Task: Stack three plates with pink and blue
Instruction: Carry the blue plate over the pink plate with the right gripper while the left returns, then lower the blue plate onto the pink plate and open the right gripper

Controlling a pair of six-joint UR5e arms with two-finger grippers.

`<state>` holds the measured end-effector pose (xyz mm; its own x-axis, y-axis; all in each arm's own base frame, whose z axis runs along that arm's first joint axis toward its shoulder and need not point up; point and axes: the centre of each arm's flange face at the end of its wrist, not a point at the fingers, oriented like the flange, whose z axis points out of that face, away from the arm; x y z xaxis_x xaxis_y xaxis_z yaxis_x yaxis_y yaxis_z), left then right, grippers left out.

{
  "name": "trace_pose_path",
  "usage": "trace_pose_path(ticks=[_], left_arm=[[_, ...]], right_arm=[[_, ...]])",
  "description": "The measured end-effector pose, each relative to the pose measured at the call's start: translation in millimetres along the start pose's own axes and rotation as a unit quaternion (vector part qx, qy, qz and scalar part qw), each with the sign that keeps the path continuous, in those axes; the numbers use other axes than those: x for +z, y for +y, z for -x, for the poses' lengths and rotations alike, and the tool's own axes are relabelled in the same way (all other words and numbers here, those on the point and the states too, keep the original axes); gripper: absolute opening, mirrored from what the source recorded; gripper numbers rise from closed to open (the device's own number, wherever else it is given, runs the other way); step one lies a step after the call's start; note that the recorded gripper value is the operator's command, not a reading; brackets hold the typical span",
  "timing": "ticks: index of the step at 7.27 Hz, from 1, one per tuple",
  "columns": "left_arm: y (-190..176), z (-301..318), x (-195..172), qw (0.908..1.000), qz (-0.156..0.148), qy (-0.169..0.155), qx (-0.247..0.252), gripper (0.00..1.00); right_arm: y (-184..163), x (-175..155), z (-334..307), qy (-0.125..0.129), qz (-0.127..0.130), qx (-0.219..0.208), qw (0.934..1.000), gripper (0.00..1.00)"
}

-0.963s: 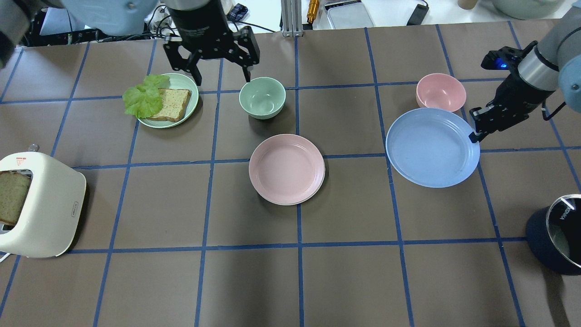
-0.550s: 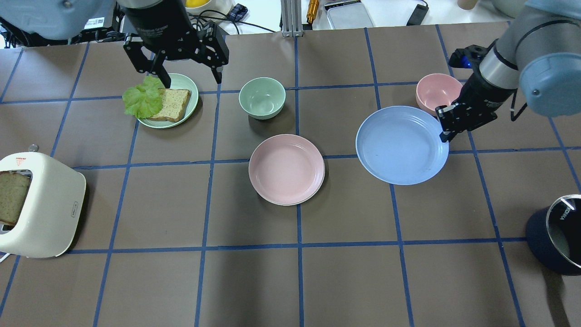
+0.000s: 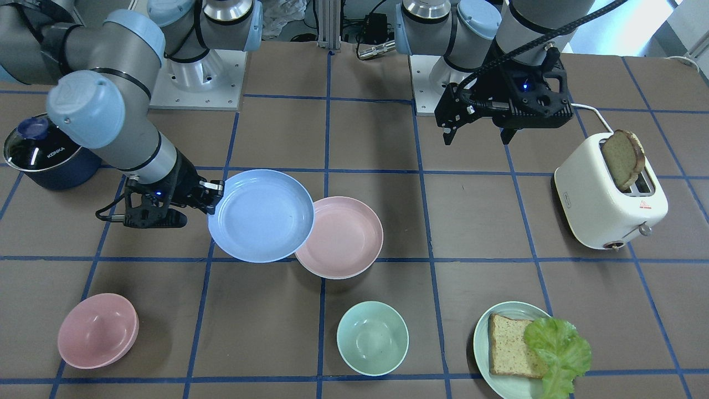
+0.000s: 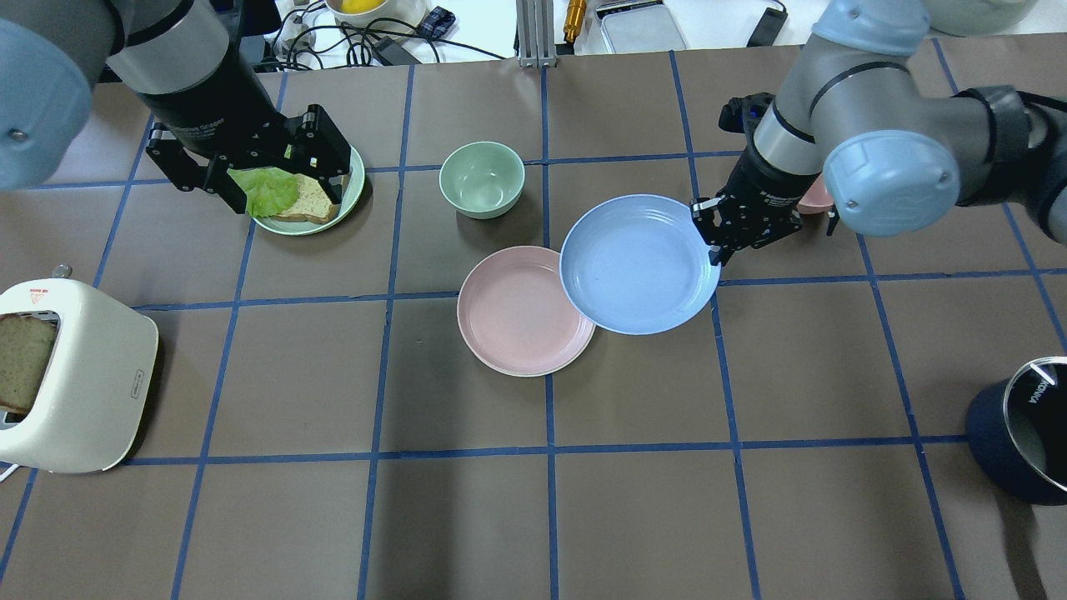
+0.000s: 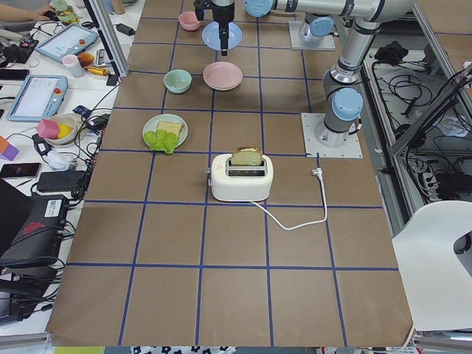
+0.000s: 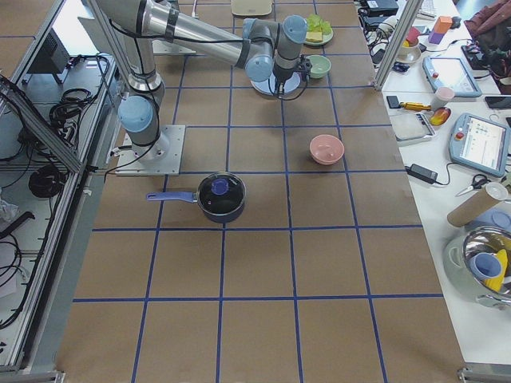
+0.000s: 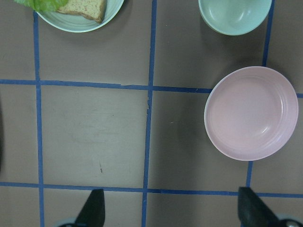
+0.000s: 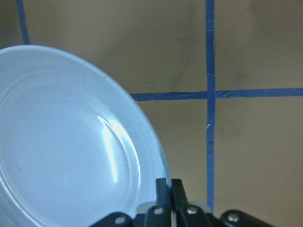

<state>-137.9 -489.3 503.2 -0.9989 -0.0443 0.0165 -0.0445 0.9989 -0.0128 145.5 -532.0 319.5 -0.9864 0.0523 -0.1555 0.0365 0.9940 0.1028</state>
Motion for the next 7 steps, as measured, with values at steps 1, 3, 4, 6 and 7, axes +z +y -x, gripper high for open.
trace_pose_path(ticks=[1, 3, 4, 6, 7], left_arm=[[0.5, 2.2, 0.2, 1.0000, -0.003, 0.000, 0.003, 1.00], [0.3, 3.4, -0.3, 1.0000, -0.006, 0.000, 0.004, 1.00], [0.4, 3.5, -0.4, 1.0000, -0.006, 0.000, 0.004, 1.00], [0.4, 3.9, -0.7, 1.0000, -0.007, 0.000, 0.005, 1.00], [0.5, 4.2, -1.1, 1.0000, -0.007, 0.001, 0.004, 1.00]], right_arm=[[0.8, 10.6, 20.6, 0.001, -0.001, 0.008, 1.0000, 0.00], [5.3, 25.8, 53.4, -0.004, -0.001, 0.029, 0.9996, 0.00], [5.4, 32.3, 64.6, -0.016, -0.002, 0.044, 0.9989, 0.00], [5.7, 46.9, 85.2, -0.026, -0.004, 0.061, 0.9978, 0.00], [7.0, 55.9, 99.4, -0.027, -0.007, 0.064, 0.9975, 0.00]])
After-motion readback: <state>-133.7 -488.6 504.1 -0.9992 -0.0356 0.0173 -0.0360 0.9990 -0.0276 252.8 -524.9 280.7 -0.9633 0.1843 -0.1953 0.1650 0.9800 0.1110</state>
